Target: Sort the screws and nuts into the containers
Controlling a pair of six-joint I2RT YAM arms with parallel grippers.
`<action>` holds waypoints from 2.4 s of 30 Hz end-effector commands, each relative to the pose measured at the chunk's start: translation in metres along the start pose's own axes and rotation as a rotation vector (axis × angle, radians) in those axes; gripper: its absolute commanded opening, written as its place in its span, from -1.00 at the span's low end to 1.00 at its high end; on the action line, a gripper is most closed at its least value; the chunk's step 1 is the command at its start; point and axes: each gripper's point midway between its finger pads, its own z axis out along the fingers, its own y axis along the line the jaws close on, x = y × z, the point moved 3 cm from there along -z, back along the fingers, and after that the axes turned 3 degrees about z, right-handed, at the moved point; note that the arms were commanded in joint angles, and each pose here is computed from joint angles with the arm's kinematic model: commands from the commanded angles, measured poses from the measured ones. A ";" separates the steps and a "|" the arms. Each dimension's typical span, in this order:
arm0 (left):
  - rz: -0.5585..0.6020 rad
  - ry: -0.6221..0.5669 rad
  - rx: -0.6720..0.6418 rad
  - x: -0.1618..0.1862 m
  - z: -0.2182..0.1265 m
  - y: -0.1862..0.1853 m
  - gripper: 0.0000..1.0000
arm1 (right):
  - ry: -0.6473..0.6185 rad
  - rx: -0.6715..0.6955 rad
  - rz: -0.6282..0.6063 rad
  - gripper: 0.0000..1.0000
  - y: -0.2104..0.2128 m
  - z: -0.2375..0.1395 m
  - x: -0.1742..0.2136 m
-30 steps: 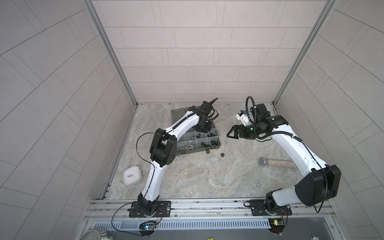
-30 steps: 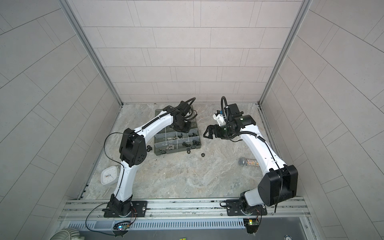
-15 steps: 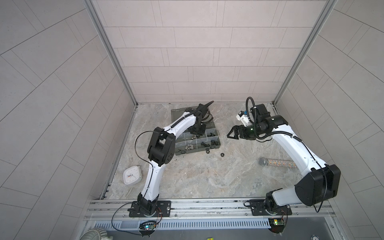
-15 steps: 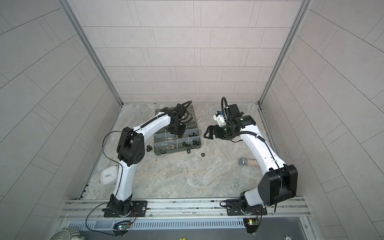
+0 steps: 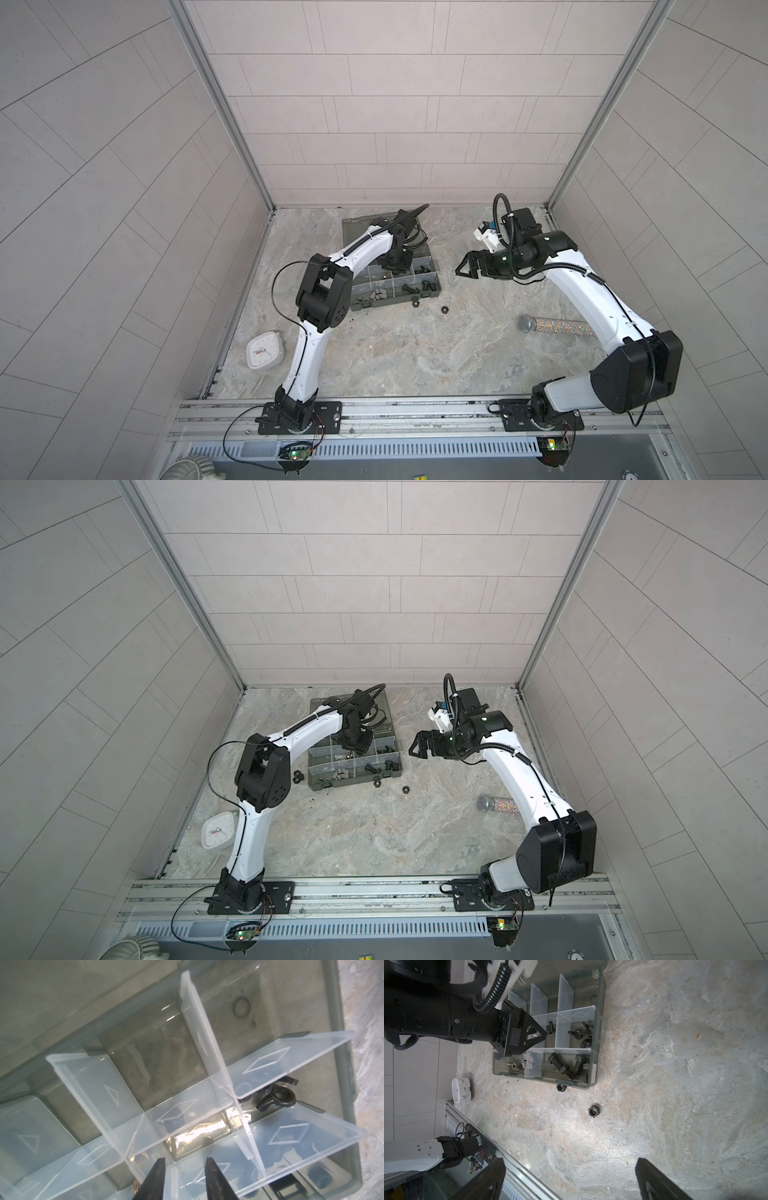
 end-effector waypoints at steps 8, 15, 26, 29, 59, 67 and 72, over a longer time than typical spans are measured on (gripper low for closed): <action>0.009 0.080 -0.043 0.011 0.035 0.012 -0.25 | -0.027 0.014 -0.010 0.99 -0.002 -0.009 -0.004; 0.003 0.097 -0.064 0.012 0.045 0.018 -0.26 | -0.053 0.015 -0.015 0.99 -0.003 -0.010 -0.011; 0.038 0.109 -0.179 0.015 0.047 0.038 -0.26 | -0.049 0.008 -0.011 0.99 -0.003 -0.005 -0.021; 0.048 0.118 -0.217 0.017 0.048 0.044 -0.23 | -0.043 0.003 -0.008 0.99 -0.003 -0.003 -0.024; 0.043 0.224 -0.273 0.038 0.047 0.058 -0.21 | -0.027 0.009 0.029 0.99 -0.008 0.002 -0.033; 0.039 0.274 -0.263 0.048 0.060 0.060 -0.21 | -0.028 0.009 0.028 0.99 -0.008 0.002 -0.031; 0.038 0.313 -0.243 0.055 0.071 0.058 -0.23 | -0.029 0.015 0.032 0.99 -0.010 0.001 -0.027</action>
